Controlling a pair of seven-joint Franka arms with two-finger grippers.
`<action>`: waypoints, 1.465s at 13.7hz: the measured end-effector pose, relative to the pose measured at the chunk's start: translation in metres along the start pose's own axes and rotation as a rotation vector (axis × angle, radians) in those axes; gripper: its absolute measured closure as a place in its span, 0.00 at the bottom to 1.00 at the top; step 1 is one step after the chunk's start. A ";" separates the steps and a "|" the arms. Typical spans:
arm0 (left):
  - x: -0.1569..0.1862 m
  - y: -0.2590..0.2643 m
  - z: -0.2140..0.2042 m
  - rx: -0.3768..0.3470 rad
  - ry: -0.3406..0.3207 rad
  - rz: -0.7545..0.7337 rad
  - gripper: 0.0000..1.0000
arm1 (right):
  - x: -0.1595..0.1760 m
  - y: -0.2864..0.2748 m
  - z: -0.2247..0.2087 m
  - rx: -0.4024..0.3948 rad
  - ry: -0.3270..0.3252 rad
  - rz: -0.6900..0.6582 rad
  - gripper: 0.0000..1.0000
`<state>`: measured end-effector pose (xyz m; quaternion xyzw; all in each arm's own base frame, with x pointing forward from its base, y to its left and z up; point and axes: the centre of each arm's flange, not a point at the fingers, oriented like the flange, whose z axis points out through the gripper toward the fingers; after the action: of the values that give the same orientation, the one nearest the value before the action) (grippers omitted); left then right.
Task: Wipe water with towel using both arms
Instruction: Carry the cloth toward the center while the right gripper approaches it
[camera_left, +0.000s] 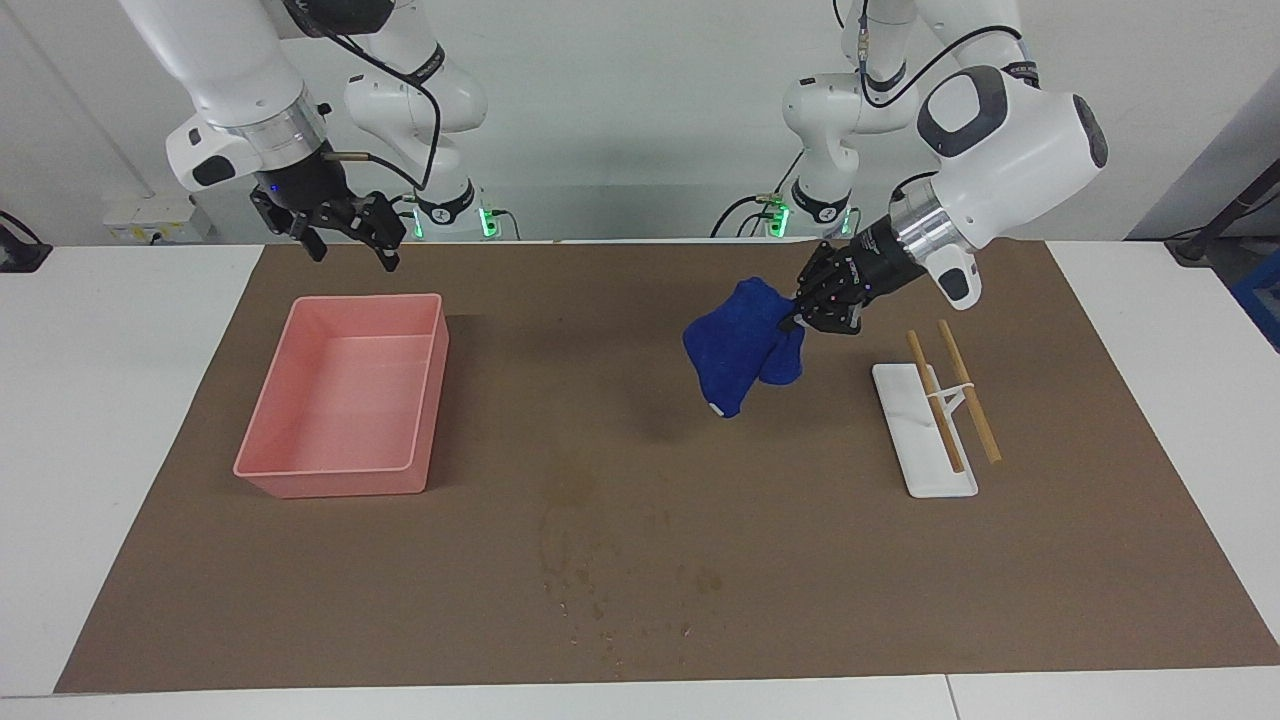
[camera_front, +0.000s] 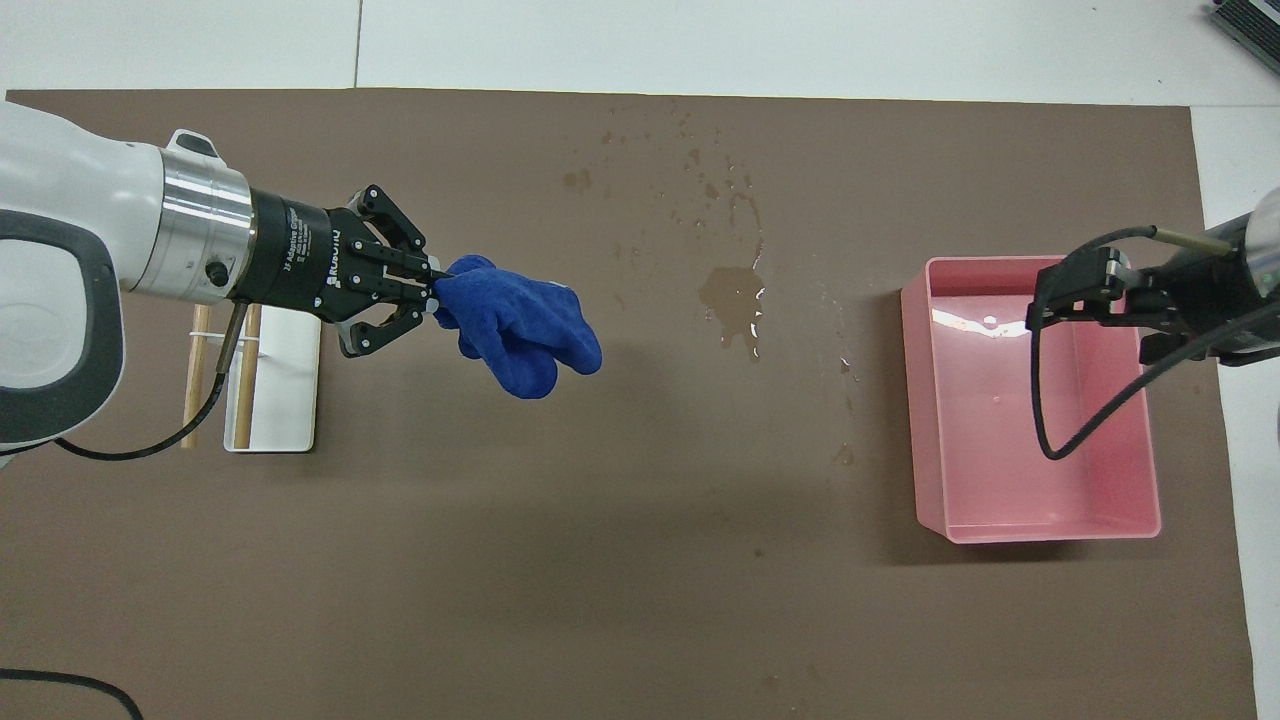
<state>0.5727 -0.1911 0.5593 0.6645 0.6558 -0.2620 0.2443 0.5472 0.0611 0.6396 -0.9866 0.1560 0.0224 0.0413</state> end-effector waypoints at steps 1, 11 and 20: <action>-0.008 -0.001 0.002 -0.012 -0.023 -0.046 0.89 | -0.005 -0.013 0.000 0.011 0.004 0.027 0.00; -0.073 -0.026 0.026 -0.046 -0.099 -0.165 0.89 | -0.038 -0.150 -0.003 0.429 -0.055 0.623 0.00; -0.101 -0.030 0.015 -0.161 -0.171 -0.196 0.89 | -0.055 -0.211 0.039 0.455 -0.276 1.053 0.00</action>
<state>0.5416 -0.2758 0.6162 0.5507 0.7134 -0.2866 0.3250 0.5591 0.2811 0.6192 -0.7307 0.6188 0.1341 0.2554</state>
